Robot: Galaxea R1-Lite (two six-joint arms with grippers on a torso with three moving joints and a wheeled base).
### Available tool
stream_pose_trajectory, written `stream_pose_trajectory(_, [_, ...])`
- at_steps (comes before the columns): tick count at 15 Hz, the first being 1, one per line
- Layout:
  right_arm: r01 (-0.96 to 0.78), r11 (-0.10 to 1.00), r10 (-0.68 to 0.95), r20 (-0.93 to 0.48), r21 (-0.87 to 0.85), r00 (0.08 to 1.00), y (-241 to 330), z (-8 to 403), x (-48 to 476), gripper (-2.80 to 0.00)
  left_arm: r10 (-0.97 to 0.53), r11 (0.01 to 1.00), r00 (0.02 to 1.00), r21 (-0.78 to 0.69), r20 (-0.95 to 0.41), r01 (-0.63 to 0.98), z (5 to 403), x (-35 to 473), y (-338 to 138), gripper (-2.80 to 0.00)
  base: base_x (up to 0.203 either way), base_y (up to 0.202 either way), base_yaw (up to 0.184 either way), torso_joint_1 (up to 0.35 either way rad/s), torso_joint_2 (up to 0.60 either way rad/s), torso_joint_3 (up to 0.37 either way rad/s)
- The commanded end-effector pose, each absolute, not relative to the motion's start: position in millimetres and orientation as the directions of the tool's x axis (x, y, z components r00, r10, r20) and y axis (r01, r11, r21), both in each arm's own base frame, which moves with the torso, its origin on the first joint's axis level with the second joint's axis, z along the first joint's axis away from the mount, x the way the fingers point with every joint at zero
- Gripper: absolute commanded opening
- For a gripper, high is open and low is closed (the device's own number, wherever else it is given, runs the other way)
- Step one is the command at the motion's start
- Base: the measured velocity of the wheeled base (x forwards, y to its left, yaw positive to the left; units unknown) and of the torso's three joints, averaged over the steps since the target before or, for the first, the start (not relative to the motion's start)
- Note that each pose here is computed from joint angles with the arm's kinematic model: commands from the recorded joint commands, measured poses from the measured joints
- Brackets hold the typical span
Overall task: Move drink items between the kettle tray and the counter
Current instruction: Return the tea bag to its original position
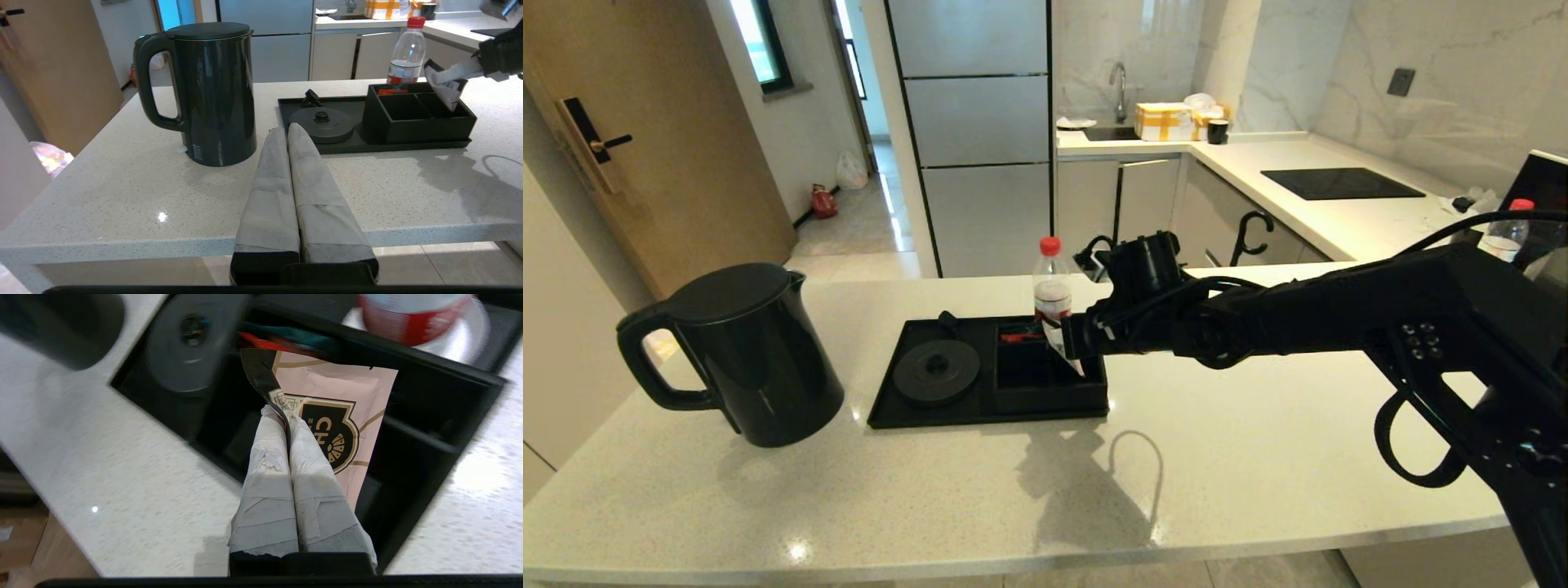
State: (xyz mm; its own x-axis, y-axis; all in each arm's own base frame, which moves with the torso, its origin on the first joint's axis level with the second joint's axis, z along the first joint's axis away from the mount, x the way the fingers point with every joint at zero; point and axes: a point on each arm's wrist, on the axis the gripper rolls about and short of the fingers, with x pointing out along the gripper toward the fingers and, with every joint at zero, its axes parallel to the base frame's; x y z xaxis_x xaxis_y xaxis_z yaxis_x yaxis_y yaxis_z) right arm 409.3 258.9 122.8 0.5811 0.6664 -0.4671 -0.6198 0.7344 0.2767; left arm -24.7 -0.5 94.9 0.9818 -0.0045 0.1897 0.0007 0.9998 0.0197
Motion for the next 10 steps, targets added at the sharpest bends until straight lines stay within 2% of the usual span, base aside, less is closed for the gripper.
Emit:
stream_pose_trajectory(1, [-0.617,0.735,0.665,-0.477,0.28,0.575,259.7,115.5,411.6,-2.8,-0.005,1.0,0.988,0.02,0.151,0.002,83.9,-21.1,-0.4,-2.8,0.0,0.0,0.0,0.0,0.0,0.0])
stream_pose_trajectory(10, [-0.616,0.736,0.664,-0.475,0.281,0.578,260.7,111.9,416.3,-2.8,-0.005,1.0,0.988,0.02,0.151,0.002,83.9,-21.1,-0.4,-2.8,0.0,0.0,0.0,0.0,0.0,0.0])
